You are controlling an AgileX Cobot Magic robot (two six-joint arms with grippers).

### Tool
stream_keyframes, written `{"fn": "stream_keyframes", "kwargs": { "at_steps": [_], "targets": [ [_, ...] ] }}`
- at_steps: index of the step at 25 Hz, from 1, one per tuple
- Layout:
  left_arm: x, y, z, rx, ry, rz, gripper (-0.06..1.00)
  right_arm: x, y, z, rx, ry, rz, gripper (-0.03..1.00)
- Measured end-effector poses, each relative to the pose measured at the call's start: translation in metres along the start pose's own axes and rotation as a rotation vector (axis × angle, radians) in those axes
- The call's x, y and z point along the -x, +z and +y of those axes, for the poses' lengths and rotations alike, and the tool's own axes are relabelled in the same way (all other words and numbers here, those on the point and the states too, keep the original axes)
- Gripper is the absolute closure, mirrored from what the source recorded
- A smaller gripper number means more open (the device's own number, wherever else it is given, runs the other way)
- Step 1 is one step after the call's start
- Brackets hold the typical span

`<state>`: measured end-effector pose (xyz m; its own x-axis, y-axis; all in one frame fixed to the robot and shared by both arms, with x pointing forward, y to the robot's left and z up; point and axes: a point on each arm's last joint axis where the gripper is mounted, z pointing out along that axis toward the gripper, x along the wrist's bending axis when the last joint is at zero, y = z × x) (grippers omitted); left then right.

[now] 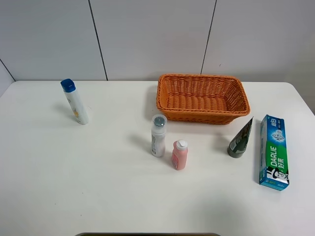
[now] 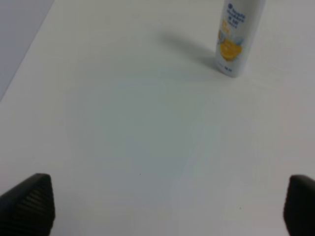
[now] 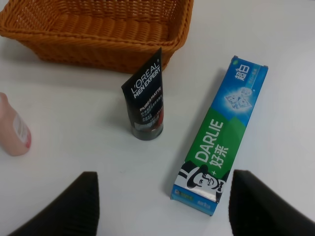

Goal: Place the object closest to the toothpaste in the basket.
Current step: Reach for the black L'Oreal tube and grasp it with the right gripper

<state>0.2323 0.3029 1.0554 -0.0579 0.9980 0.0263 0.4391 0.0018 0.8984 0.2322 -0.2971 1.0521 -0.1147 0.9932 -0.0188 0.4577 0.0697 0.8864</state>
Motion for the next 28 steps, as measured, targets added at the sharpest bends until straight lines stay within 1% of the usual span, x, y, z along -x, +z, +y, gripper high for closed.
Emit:
{"fn": "stream_keyframes", "kwargs": {
  "at_steps": [11,22,24,28],
  "targets": [
    [0.000,0.000,0.000,0.000,0.000,0.000,0.01,0.000,0.000,0.000,0.000,0.000,0.000,0.37],
    [0.000,0.000,0.000,0.000,0.000,0.000,0.01,0.000,0.000,0.001,0.016,0.061,0.001,0.37],
    [0.000,0.000,0.000,0.000,0.000,0.000,0.01,0.000,0.003,0.003,-0.005,0.061,0.001,0.37],
    [0.000,0.000,0.000,0.000,0.000,0.000,0.01,0.001,0.020,0.011,-0.129,0.074,0.003,0.37]
  ]
}}
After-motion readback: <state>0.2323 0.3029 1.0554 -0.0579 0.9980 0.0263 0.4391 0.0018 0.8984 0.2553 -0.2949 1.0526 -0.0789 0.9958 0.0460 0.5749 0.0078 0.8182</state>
